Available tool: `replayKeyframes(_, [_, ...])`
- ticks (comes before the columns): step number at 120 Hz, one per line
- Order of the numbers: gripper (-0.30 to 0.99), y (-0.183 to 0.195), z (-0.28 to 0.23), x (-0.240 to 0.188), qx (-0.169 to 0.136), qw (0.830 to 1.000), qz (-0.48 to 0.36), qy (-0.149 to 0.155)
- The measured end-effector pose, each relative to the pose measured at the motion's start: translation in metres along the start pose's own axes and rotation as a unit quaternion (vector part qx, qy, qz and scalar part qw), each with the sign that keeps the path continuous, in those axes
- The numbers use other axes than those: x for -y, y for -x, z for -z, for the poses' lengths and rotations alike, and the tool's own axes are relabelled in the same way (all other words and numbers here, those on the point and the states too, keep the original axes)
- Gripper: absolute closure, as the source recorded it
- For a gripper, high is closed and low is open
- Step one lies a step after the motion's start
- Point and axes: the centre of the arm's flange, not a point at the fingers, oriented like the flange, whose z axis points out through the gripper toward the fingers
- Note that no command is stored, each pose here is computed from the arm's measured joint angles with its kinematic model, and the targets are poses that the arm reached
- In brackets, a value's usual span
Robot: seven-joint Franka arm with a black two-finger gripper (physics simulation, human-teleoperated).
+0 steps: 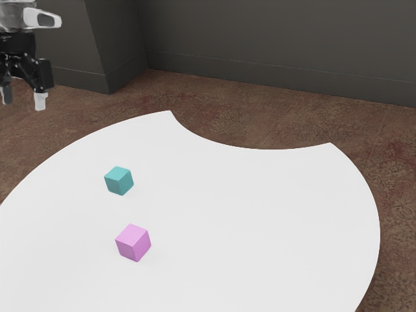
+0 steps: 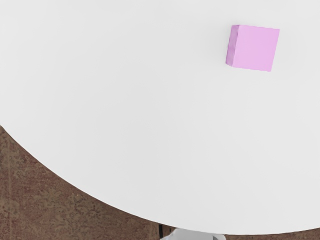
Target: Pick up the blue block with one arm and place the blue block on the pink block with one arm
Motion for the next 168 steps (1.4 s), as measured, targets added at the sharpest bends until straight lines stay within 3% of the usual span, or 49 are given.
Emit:
replayKeyframes(16, [0.02, -0.054, 0.011, -0.068, -0.103, 0.993, -0.048, -0.029])
replayKeyframes(32, [0.02, -0.070, 0.026, -0.092, -0.171, 0.984, -0.052, -0.014])
replayKeyframes(46, [0.02, -0.103, -0.020, -0.077, -0.153, 0.988, -0.022, -0.005])
replayKeyframes(56, [0.02, -0.132, -0.103, -0.044, -0.115, 0.993, 0.007, 0.003])
replayKeyframes(67, [0.02, -0.185, -0.186, 0.018, -0.103, 0.993, 0.046, -0.028])
replayKeyframes(75, [0.02, -0.213, -0.215, 0.038, -0.120, 0.991, 0.042, -0.052])
replayKeyframes(94, [0.02, -0.263, -0.221, 0.052, -0.200, 0.978, 0.000, -0.065])
replayKeyframes(108, [0.02, -0.303, -0.236, 0.068, -0.216, 0.975, -0.041, -0.036])
replayKeyframes(128, [0.02, -0.325, -0.245, 0.068, -0.212, 0.972, -0.098, -0.013])
replayKeyframes(168, [0.02, -0.338, -0.258, 0.048, -0.158, 0.978, -0.134, 0.000])
